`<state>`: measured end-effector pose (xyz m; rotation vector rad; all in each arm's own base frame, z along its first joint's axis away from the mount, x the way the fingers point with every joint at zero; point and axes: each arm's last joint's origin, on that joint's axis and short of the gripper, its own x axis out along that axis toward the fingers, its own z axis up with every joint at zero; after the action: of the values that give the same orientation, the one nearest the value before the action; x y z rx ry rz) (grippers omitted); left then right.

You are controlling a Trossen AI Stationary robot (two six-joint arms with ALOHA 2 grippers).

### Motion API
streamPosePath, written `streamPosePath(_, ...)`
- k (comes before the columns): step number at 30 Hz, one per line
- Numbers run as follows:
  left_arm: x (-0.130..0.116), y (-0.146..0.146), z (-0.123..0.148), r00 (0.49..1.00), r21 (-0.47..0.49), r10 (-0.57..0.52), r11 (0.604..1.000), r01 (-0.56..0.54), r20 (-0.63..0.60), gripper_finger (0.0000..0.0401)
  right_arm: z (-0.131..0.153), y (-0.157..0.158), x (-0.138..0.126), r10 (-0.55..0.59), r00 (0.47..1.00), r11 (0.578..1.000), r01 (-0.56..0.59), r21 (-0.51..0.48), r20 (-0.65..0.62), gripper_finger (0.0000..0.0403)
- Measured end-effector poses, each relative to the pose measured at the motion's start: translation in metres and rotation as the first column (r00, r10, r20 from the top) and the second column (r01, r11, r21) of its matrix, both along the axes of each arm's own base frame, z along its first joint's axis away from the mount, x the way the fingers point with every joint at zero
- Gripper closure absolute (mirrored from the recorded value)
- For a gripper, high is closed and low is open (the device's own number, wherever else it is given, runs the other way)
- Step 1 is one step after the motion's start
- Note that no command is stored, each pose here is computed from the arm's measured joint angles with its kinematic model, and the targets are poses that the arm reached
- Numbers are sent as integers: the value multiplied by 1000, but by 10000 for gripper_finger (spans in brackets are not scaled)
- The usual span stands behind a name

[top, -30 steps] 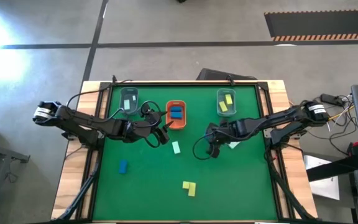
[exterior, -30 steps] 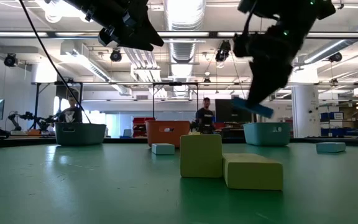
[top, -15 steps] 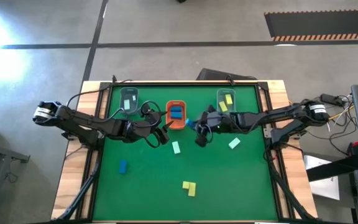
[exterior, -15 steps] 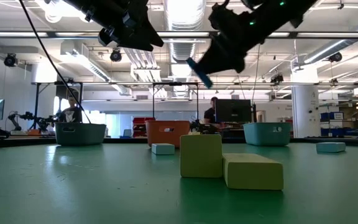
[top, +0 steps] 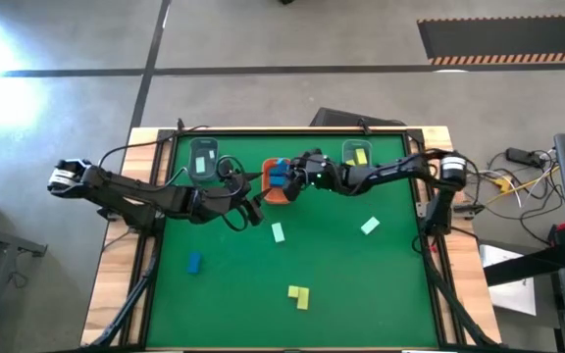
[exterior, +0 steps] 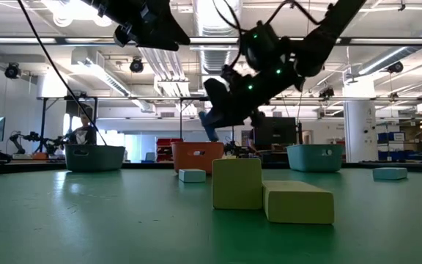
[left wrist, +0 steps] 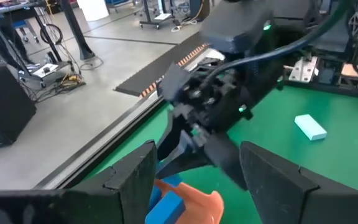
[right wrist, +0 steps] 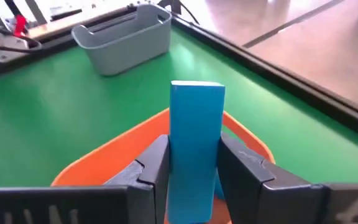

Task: Sort & place blocks by color
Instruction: Put the dark blue wooden block into the orange bin

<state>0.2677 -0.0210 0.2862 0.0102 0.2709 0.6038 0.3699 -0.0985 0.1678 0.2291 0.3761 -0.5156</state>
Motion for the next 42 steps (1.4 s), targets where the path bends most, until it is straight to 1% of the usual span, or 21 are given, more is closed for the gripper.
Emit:
streamPosePath(5, 0, 0, 0, 1000, 0, -1, 1000, 1, -1, 186, -11, -4, 16, 7, 999, 1000, -7, 6, -42, 297)
streamPosePath(8, 0, 0, 0, 1000, -2, -1, 1000, 1, 2, 186, -11, -6, 24, 7, 996, 1000, -5, 18, -88, 296)
streamPosePath(13, 0, -1, 0, 1000, -5, -3, 1000, 3, 3, 186, -11, -8, 31, 15, 979, 999, -7, 39, -204, 295)
streamPosePath(19, 0, -1, 0, 1000, -5, -4, 1000, 4, 2, 186, -8, -8, 32, 9, 976, 999, -1, 37, -219, 292)
streamPosePath(22, 0, -1, -2, 1000, -5, -4, 1000, 4, -1, 186, -8, -8, 32, 9, 976, 999, -1, 37, -219, 278)
streamPosePath(27, -1, -1, -3, 1000, -5, -4, 1000, 3, -5, 186, -7, -8, 32, 6, 977, 999, 3, 41, -215, 234)
streamPosePath(31, -1, -1, -3, 1000, -11, -3, 1000, 3, -1, 186, 2, -7, 29, 7, 980, 999, 1, 40, -199, 199)
streamPosePath(34, -1, -2, -4, 1000, -44, 3, 999, -2, 17, 186, 15, -6, 25, 11, 981, 999, -3, 41, -195, 184)
streamPosePath(37, -2, -7, -4, 1000, -50, -14, 999, 15, 17, 186, 31, -2, 15, 22, 975, 999, -13, 42, -221, 176)
streamPosePath(42, -4, -16, -7, 999, -106, -27, 994, 30, 32, 186, 53, 17, -4, 72, 962, 997, -66, 28, -264, 177)
